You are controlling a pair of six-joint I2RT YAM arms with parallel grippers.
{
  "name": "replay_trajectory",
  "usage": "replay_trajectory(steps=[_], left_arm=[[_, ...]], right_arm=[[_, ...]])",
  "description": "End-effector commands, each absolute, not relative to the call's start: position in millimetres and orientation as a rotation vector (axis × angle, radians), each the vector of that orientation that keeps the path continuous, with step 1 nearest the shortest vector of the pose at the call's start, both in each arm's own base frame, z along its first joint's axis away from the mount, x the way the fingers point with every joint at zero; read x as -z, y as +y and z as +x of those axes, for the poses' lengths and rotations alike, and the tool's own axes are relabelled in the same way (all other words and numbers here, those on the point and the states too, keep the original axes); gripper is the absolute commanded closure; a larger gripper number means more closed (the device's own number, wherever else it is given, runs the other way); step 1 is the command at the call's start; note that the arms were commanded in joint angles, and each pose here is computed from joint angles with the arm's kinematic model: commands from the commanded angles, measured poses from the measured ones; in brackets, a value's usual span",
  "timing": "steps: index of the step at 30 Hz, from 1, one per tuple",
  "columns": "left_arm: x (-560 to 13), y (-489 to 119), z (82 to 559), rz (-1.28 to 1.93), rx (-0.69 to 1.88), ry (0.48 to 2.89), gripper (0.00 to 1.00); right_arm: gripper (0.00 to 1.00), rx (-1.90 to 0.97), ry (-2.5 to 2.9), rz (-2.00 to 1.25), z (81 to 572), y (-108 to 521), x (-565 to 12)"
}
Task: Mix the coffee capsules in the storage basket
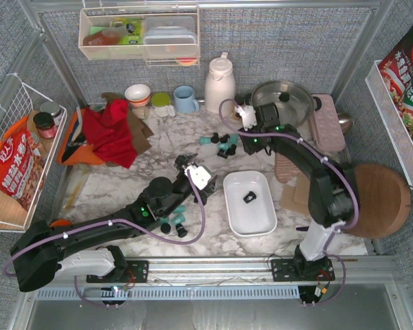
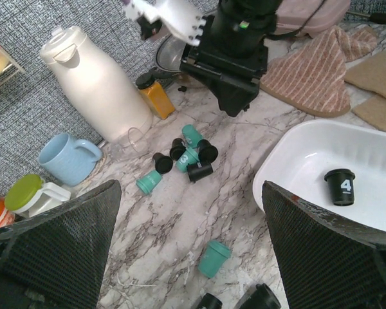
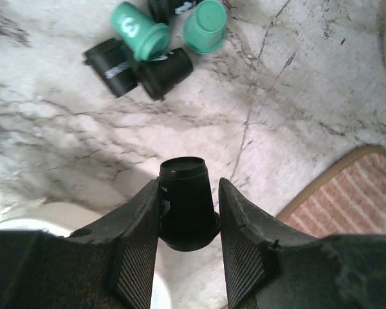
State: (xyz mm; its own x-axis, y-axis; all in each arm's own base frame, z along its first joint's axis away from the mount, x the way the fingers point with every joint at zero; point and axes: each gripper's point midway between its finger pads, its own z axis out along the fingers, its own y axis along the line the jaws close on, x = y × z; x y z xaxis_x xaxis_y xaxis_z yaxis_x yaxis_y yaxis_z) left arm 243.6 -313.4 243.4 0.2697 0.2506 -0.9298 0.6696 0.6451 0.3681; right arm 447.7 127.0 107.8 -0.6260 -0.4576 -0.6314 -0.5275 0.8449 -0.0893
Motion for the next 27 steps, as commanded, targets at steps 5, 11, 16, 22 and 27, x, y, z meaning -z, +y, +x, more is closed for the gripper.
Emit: replay_trajectory(steps=[5, 11, 16, 22, 27], left_arm=[[-243.8, -320.4, 244.7, 0.844, 0.376, 1.322, 0.01], [-227.9, -319.0, 259.2, 0.793, 0.314, 1.403, 0.01], [-208.4, -322.9, 272.2, 0.756, 0.266, 1.502, 0.01], [-206.2, -324.2, 285.6, 0.65, 0.233, 1.59, 0.01], [-197.8, -320.2, 289.4, 0.504, 0.262, 1.663, 0.01]], right_arm=[[0.69, -0.164, 2.206, -0.606, 374.1, 154.6, -151.1], [0.59, -0.22, 2.241, -0.597, 311.9, 154.2, -120.6], [0.54, -0.293, 2.27, -0.58, 287.5, 156.4, -95.5], [0.48, -0.306, 2.277, -0.595, 284.2, 157.5, -88.7], [0.4, -0.269, 2.253, -0.589, 291.8, 154.4, -94.3]])
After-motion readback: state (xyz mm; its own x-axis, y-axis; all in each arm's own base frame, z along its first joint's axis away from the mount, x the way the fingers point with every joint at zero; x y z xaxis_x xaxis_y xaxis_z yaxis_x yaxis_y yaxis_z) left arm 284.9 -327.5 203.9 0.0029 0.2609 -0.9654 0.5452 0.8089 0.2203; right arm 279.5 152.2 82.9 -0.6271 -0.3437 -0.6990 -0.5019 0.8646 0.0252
